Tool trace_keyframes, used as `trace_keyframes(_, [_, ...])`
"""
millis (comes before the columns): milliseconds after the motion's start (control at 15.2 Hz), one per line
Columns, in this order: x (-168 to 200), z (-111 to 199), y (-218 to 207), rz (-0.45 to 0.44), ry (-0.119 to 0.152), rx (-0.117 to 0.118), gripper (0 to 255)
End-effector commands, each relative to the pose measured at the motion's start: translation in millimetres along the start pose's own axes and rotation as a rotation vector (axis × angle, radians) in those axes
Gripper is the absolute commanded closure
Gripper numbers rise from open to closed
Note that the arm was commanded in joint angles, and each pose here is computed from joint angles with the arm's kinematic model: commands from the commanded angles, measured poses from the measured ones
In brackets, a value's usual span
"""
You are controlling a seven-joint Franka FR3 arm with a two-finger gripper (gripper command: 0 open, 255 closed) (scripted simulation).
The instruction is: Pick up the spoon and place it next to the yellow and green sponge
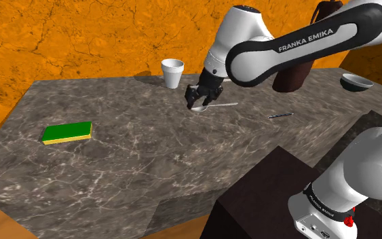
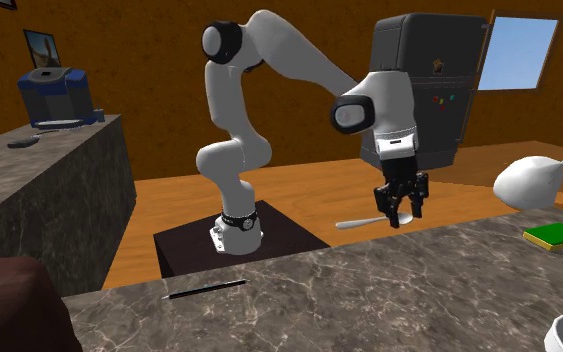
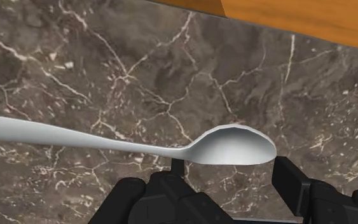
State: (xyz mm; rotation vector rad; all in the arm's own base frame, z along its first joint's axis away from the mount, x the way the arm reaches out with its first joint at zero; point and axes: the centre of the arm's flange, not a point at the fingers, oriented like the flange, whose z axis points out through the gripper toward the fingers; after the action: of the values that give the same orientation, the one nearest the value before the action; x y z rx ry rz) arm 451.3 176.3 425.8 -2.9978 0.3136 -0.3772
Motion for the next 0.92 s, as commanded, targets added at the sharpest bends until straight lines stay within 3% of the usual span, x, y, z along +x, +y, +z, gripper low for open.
trace_keyframes(0, [4,3,-24,0.002,0.000,0.001,255])
trace_keyframes(858, [31,31,-191,0.002,0.000,0.001,255])
